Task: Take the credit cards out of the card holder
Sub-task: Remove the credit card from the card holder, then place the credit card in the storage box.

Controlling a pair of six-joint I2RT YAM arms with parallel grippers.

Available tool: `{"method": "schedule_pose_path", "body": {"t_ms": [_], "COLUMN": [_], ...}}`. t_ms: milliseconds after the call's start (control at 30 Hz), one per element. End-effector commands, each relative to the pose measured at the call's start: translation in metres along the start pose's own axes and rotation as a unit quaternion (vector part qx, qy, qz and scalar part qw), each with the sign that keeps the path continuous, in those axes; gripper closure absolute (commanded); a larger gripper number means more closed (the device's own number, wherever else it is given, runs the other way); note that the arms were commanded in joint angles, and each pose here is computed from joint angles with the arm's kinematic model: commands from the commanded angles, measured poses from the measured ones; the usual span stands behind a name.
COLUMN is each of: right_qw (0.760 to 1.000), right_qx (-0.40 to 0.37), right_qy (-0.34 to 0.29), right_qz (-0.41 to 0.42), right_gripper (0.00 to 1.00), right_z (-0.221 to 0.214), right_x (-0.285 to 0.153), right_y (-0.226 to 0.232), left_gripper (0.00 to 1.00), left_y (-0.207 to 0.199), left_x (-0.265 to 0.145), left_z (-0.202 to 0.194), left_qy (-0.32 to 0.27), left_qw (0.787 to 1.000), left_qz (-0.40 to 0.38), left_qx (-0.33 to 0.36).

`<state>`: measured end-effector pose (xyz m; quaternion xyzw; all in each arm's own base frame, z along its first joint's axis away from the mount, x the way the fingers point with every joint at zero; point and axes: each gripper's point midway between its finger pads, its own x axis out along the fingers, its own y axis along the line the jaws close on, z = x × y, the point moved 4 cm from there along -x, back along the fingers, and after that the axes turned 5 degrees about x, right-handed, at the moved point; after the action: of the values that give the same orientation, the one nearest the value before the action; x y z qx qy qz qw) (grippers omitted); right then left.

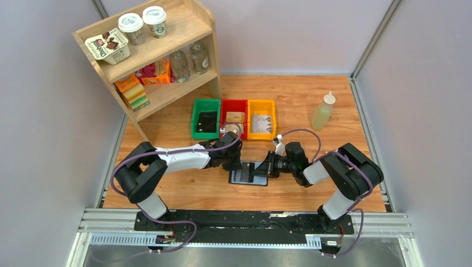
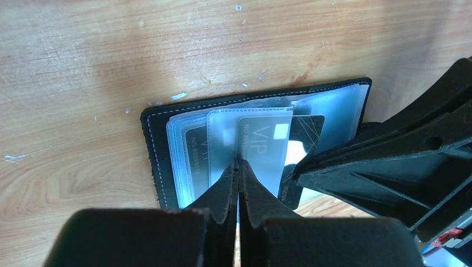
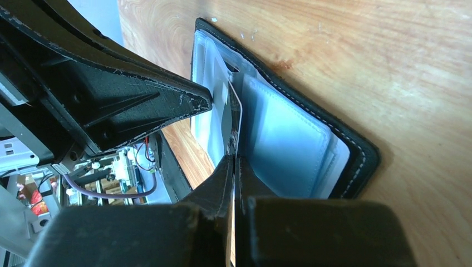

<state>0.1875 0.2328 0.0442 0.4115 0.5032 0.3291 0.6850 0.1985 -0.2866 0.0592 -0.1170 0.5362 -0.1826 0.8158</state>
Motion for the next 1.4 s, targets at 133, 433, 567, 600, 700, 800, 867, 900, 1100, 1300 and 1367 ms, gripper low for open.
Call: {"method": "schedule_pose_path", "body": {"t_ms": [133,433,567,600,700,800,867,900,1100,1300,1367], "right_qw": [0.998,0.990,0.987,0.986,0.985,0.984,0.983,0.982,0.969,0.953,0.946], "right_qx": [0.016,-0.030,-0.076,-0.083,-0.111,-0.140,-0.161,-0.173,-0.244,-0.297,-0.313], "right_qy": [-0.021,-0.054,-0.070,-0.070,-0.072,-0.066,-0.059,-0.056,-0.024,-0.001,0.008], "right_qz": [-0.061,-0.125,-0.126,-0.126,-0.114,-0.084,-0.065,-0.054,-0.002,0.058,0.080], "right_gripper": [1.00,1.00,1.00,1.00,1.00,1.00,1.00,1.00,1.00,1.00,1.00], "right_z": [0.004,0.007,0.011,0.010,0.011,0.009,0.006,0.006,-0.003,-0.010,-0.013], "right_x": [-0.021,-0.060,-0.082,-0.086,-0.100,-0.112,-0.119,-0.123,-0.144,-0.157,-0.160], "right_y": [-0.013,0.004,0.032,0.037,0.060,0.086,0.101,0.110,0.151,0.183,0.192], "left_gripper": [1.00,1.00,0.87,0.84,0.69,0.54,0.49,0.48,0.36,0.37,0.39], "left_y": [0.026,0.009,-0.007,-0.012,-0.022,-0.035,-0.049,-0.055,-0.088,-0.110,-0.113], "left_x": [0.009,0.000,-0.021,-0.029,-0.050,-0.077,-0.094,-0.101,-0.152,-0.179,-0.182], "left_z": [-0.020,-0.005,0.015,0.022,0.036,0.046,0.051,0.054,0.052,0.050,0.048], "left_qy": [0.021,-0.017,-0.064,-0.081,-0.125,-0.167,-0.189,-0.201,-0.242,-0.235,-0.229], "left_qw": [0.998,0.999,0.997,0.996,0.989,0.976,0.960,0.952,0.876,0.823,0.814], "left_qz": [0.058,0.011,-0.029,-0.041,-0.074,-0.128,-0.177,-0.197,-0.337,-0.409,-0.420], "left_qx": [-0.031,-0.028,-0.003,0.004,0.024,0.064,0.105,0.119,0.247,0.316,0.329]}}
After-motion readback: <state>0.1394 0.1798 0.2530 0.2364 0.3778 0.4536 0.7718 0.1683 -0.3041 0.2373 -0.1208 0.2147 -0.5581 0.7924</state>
